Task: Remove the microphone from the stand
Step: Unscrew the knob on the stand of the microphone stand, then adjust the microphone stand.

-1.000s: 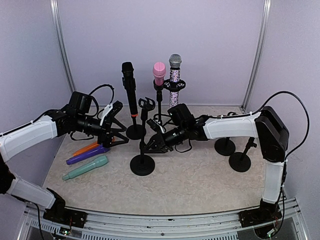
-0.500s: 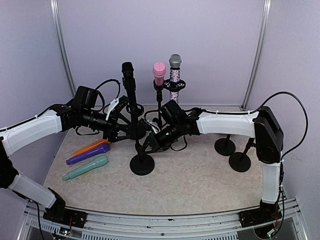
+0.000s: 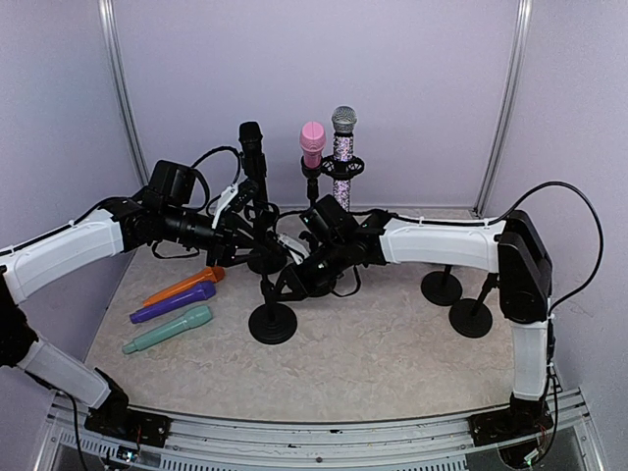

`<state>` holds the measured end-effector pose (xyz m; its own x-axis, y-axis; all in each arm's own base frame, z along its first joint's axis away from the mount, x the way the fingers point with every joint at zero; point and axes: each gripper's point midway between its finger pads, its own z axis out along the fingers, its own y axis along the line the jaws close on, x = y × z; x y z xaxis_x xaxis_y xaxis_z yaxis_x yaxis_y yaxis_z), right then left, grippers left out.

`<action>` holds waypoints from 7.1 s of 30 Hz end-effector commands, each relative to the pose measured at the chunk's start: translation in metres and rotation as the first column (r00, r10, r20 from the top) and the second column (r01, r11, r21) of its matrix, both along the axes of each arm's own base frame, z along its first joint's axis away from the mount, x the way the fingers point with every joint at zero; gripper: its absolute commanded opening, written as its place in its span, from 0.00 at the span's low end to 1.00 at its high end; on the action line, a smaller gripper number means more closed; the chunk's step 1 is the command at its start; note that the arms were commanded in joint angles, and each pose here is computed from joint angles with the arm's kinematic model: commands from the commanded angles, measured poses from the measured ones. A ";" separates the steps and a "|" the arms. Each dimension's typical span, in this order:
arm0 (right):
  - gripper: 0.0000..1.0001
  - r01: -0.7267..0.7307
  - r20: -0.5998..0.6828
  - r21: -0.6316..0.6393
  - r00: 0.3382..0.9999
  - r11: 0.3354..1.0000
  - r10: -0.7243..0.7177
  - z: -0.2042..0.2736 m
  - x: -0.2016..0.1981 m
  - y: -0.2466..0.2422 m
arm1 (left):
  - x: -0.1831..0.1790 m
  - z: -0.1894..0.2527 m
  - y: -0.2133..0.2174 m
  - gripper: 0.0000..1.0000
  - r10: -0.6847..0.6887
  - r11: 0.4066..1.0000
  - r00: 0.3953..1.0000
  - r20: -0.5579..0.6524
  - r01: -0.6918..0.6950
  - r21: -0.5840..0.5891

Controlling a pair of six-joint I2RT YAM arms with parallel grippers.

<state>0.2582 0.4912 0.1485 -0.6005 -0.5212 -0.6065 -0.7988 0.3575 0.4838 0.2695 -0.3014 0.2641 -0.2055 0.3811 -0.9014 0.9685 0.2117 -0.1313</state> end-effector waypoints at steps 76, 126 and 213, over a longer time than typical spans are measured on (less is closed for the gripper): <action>0.00 0.202 0.862 -0.002 0.497 0.979 -0.101 0.012 -0.007 -0.004 | 0.010 -0.001 0.006 0.28 0.056 0.998 0.998 -0.008 -0.056 0.031; 0.51 0.208 0.685 0.294 0.635 0.933 -0.357 0.203 0.012 -0.006 | -0.001 0.000 0.072 0.76 0.127 0.990 0.992 0.026 -0.128 0.055; 0.13 0.295 0.642 -0.031 0.739 0.955 -0.207 0.070 0.033 -0.023 | 0.033 -0.017 0.123 0.84 0.253 0.964 0.967 0.032 -0.255 0.074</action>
